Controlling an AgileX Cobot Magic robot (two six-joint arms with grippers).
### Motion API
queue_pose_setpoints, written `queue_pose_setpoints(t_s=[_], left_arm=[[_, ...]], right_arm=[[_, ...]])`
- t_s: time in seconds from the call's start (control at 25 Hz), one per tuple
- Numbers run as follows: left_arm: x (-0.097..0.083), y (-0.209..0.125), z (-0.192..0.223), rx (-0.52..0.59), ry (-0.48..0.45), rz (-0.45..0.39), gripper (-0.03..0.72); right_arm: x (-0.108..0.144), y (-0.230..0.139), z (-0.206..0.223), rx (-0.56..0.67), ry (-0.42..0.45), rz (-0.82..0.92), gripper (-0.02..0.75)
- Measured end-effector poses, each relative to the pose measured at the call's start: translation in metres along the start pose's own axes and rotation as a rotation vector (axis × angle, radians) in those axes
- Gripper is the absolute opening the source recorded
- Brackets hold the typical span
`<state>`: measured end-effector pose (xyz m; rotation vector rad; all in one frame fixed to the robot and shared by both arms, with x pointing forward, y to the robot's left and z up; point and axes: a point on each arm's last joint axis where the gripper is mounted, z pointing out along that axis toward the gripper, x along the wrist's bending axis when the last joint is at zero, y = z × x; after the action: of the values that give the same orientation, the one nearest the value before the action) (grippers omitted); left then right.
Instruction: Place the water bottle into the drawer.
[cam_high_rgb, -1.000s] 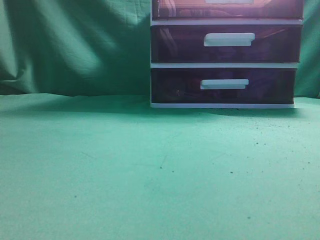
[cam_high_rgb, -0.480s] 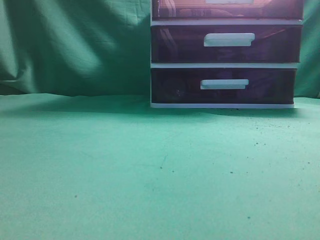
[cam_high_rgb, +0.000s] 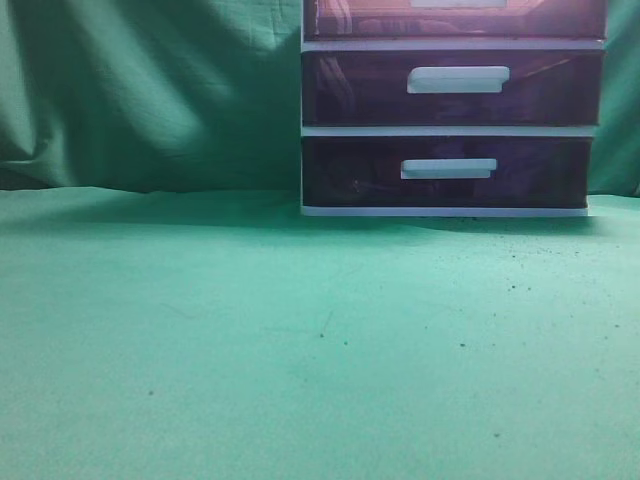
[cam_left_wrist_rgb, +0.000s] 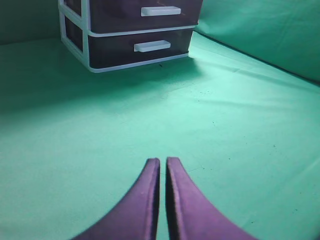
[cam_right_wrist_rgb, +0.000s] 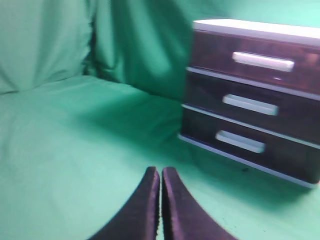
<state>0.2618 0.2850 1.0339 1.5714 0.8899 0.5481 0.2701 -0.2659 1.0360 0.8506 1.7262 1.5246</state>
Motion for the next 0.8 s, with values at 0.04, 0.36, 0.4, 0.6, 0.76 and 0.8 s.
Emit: queue_pose_setpoints(t_s=[0.04, 0.36, 0.4, 0.6, 0.76, 0.8], left_arm=[[0.0, 0.0, 0.0, 0.0, 0.0, 0.0, 0.0], [0.0, 0.0, 0.0, -0.002, 0.0, 0.0, 0.0], [0.0, 0.0, 0.0, -0.004, -0.001, 0.0, 0.0], [0.0, 0.001, 0.0, -0.006, -0.001, 0.0, 0.0], [0.0, 0.001, 0.0, -0.008, -0.001, 0.0, 0.0], [0.0, 0.001, 0.0, -0.008, -0.001, 0.0, 0.0]], right_arm=[[-0.002, -0.005, 0.002, 0.007, -0.02, 0.022, 0.0], [-0.021, -0.048, 0.003, 0.143, -0.32, 0.19, 0.0], [-0.022, -0.052, 0.004, 0.146, -0.345, 0.19, 0.0], [-0.026, -0.077, 0.008, 0.205, -0.42, 0.211, 0.0], [-0.028, -0.095, 0.009, 0.25, -0.484, 0.249, 0.0], [-0.029, -0.095, 0.009, 0.244, -0.502, 0.256, 0.0]])
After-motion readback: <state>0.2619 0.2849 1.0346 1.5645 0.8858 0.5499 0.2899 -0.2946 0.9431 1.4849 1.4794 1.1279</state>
